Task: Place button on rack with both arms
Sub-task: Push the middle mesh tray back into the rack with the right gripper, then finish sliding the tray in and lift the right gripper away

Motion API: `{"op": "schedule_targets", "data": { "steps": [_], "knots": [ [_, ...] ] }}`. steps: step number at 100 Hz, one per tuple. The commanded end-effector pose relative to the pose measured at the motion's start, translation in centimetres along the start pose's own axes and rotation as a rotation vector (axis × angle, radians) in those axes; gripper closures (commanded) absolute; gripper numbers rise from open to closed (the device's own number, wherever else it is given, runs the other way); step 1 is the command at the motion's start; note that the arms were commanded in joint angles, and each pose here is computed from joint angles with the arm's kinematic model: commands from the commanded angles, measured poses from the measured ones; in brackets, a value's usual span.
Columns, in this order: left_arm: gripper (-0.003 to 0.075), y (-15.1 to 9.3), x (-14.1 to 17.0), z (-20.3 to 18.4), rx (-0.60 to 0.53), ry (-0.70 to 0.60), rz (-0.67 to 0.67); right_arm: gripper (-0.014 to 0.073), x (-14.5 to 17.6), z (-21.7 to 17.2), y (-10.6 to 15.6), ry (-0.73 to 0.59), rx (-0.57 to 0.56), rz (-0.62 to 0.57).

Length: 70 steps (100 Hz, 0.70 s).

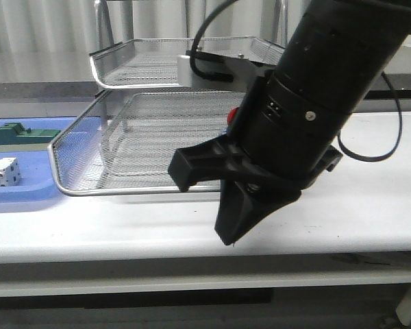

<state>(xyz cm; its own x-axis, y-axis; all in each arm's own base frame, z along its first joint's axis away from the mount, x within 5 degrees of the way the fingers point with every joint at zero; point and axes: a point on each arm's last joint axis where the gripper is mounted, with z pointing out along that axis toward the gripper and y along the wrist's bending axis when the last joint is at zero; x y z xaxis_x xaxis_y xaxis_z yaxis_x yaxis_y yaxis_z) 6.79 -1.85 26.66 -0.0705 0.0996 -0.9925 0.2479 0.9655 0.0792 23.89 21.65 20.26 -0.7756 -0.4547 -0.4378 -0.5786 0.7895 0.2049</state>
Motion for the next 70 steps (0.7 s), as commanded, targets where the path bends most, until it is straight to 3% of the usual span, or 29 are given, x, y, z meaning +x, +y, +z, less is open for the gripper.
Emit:
{"op": "schedule_targets", "data": {
  "steps": [1,30,70],
  "knots": [
    [0.0741,0.4,-1.6,-0.1,-0.033,-0.094,-0.026,0.0659,-2.0,-1.3,0.3,-0.112,0.005,-0.035],
    [0.0741,0.4,-1.6,-0.1,-0.033,-0.094,-0.026,0.0659,-5.3,-1.7,-1.1,-0.184,0.050,-0.050],
    [0.0741,0.4,-1.6,-0.1,-0.033,-0.094,-0.026,0.0659,-10.6,-1.4,-5.8,-0.267,0.161,-0.051]
  ]
}}
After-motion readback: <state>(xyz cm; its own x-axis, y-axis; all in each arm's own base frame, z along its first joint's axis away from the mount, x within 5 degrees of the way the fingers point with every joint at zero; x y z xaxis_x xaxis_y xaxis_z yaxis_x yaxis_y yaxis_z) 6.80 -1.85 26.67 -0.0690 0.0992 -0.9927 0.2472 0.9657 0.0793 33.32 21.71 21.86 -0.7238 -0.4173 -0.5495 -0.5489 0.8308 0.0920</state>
